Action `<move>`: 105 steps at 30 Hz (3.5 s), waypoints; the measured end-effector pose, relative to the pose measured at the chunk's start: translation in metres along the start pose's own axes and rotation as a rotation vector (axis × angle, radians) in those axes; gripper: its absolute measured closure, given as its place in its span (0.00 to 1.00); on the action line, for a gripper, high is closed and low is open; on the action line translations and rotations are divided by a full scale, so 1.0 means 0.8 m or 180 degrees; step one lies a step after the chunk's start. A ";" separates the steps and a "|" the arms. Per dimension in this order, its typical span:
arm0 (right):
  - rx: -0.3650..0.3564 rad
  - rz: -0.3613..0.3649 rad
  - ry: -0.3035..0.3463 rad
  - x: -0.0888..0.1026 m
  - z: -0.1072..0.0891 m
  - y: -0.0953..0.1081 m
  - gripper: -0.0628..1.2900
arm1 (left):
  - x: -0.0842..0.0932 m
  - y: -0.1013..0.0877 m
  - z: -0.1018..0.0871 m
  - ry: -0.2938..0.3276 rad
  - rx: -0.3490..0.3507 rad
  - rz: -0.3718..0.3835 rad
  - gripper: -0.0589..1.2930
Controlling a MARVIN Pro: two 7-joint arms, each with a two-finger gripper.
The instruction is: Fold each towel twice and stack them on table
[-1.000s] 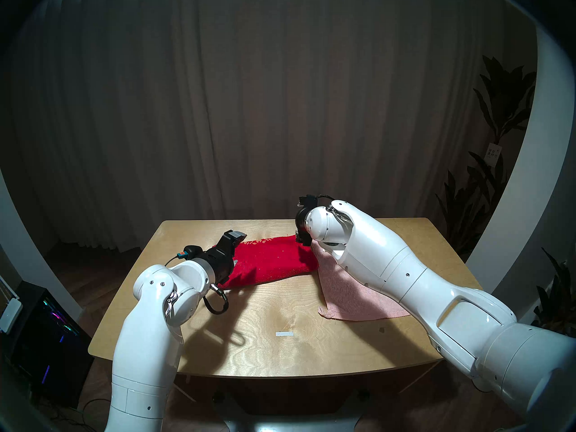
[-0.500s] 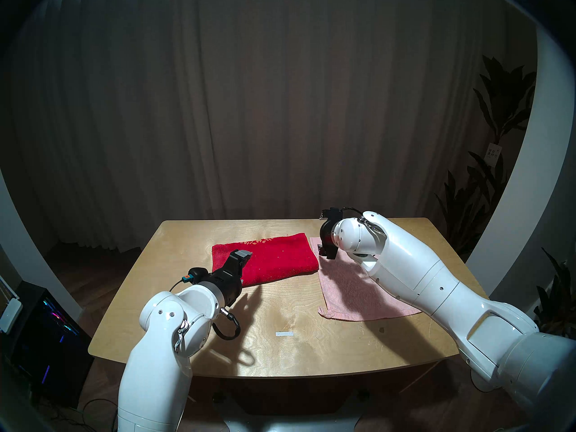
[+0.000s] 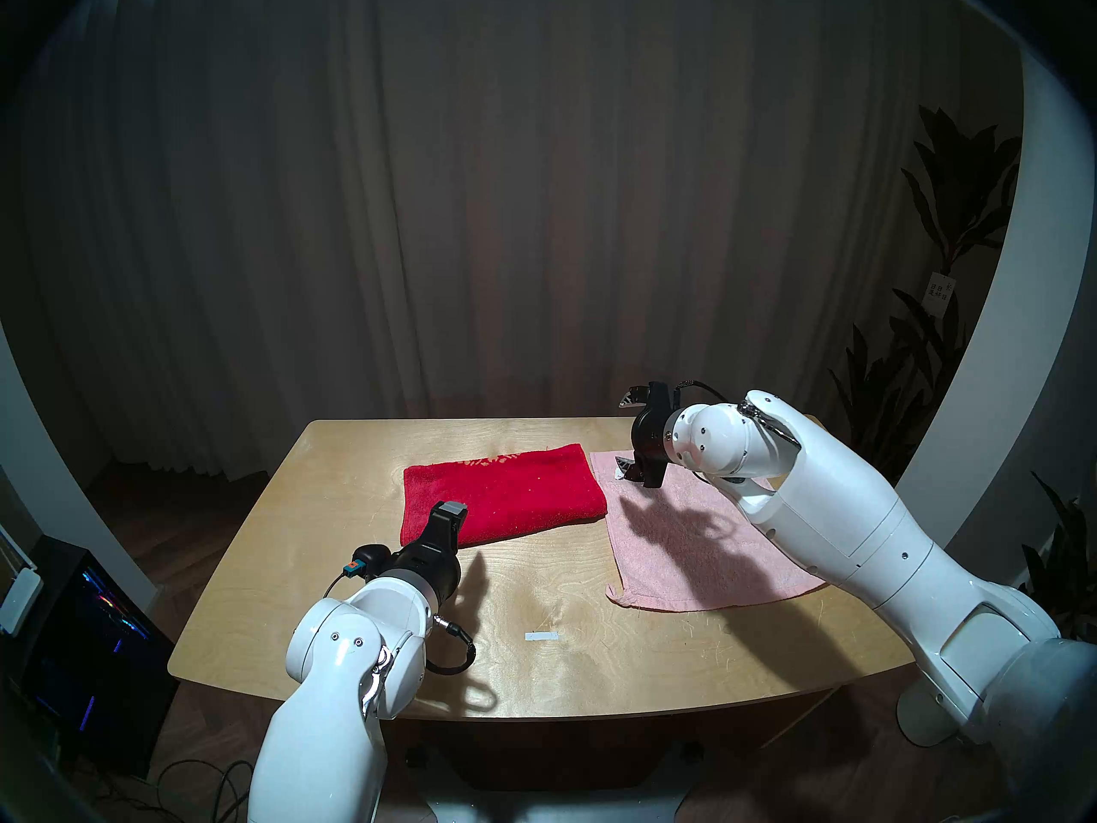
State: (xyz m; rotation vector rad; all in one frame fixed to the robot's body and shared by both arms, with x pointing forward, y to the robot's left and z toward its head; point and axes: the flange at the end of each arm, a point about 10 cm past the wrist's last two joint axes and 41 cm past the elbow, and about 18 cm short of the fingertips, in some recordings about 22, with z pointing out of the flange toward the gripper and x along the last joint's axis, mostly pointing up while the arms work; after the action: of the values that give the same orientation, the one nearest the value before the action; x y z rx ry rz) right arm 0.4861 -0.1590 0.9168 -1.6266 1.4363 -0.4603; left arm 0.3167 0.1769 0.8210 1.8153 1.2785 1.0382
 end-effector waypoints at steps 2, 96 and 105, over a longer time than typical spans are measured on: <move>-0.0012 0.0008 -0.0105 -0.003 -0.010 -0.001 0.07 | 0.001 -0.002 0.001 0.0143 0.0031 0.0000 0.05; 0.0338 0.0699 0.0012 -0.027 -0.066 0.037 0.07 | 0.101 -0.071 0.051 0.0629 0.0634 0.0209 0.98; 0.0327 0.0710 0.0031 -0.046 -0.063 0.042 0.07 | 0.110 -0.075 0.043 0.0469 0.0553 0.0527 0.98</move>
State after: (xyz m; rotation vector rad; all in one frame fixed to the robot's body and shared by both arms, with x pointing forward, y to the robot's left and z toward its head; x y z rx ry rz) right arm 0.4186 -0.1409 0.9269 -1.3663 1.5547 -0.4067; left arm 0.3398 0.2755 0.7732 2.0358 1.3594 1.2014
